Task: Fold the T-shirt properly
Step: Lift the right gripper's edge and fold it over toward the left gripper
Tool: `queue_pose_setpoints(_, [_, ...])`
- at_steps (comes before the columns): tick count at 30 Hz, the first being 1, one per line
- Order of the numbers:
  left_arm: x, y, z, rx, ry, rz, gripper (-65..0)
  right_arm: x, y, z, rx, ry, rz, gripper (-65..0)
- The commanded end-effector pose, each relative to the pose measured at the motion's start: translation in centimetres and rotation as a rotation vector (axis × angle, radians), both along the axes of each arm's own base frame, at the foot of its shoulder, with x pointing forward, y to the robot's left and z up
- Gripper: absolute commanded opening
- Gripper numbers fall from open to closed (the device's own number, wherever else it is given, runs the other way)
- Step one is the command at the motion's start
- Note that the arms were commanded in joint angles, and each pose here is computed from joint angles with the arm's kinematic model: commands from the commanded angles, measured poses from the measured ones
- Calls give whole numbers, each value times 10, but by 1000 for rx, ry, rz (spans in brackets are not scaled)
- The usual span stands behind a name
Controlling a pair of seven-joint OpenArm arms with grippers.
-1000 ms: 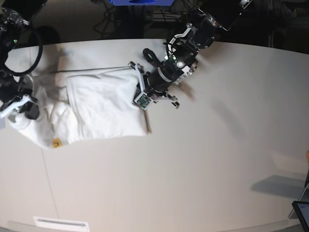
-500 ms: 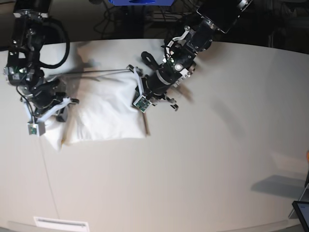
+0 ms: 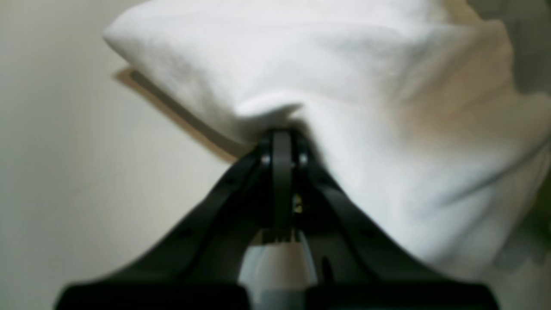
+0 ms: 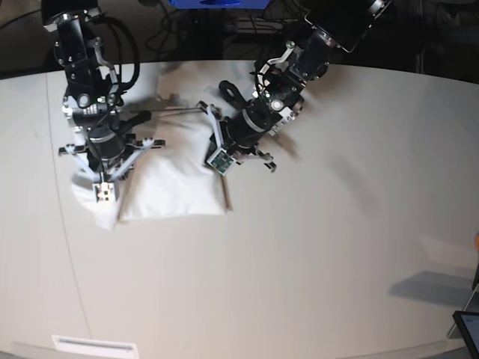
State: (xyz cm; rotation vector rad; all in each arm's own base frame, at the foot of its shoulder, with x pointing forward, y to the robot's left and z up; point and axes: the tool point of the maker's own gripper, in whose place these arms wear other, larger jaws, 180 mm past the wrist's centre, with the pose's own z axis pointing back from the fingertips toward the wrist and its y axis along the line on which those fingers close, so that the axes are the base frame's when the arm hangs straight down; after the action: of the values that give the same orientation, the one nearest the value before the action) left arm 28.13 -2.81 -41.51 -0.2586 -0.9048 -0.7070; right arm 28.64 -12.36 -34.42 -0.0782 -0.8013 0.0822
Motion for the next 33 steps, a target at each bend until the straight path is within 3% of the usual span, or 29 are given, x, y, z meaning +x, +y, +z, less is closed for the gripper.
queue_pose_setpoints(1, [-2, 5, -8, 38, 33, 5, -650, 9, 5, 14, -15, -63, 12, -649])
queue_pose_setpoints(6, [0, 5, -10, 42, 36, 4, -650, 5, 21, 17, -121, -102, 45, -649])
queue_pose_setpoints(15, [0, 8, -11, 50, 36, 4, -650, 2, 64, 46, -385, -274, 162, -649])
queue_pose_setpoints(25, [-6, 12, -17, 76, 68, 6, -650, -1, 72, 39, -397, -247, 168, -649])
queue_pose_setpoints(33, [-7, 12, -17, 75, 69, 6, -650, -6, 96, 23, -417, -233, 254, -649])
